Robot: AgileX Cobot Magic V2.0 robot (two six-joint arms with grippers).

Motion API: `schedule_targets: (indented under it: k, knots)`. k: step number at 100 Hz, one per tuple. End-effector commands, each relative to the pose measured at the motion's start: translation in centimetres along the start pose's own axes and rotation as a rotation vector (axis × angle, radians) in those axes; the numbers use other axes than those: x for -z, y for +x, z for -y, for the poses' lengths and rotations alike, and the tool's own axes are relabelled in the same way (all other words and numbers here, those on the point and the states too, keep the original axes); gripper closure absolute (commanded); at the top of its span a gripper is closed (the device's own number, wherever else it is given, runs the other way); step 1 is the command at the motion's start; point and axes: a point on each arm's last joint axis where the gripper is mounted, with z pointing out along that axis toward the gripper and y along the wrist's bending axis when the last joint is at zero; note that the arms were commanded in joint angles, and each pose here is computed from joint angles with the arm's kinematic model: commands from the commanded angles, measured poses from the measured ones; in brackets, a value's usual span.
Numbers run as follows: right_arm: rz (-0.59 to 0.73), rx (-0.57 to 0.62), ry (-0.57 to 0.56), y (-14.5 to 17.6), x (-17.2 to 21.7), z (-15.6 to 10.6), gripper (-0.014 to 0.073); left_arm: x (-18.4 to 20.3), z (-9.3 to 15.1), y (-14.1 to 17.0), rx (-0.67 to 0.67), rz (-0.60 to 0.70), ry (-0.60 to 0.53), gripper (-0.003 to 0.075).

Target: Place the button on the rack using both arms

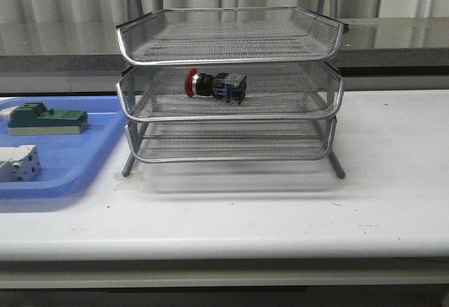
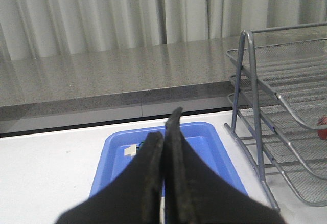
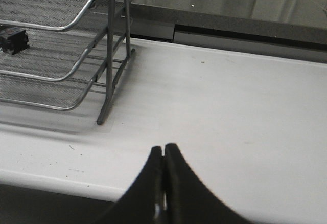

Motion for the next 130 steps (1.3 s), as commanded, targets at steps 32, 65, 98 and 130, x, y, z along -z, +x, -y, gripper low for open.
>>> schedule_targets:
  k: [32,65,98,130]
  knots:
    - [0.139,0.008,0.019,1.8,-0.9,-0.1,0.0652,0.1,-0.4,-1.6,0.022,0.093,-0.041,0.0741]
    - [0.161,-0.022,0.017,2.7,-1.3,-0.1,0.0652,0.1,-0.4,-1.6,0.022,0.093,-0.041,0.0741]
    - [0.158,-0.023,0.017,2.7,-1.3,-0.1,0.0652,0.1,-0.4,-1.6,0.022,0.093,-0.041,0.0741]
    - [0.158,-0.023,0.017,2.7,-1.3,-0.1,0.0652,0.1,-0.4,-1.6,0.022,0.093,-0.041,0.0741]
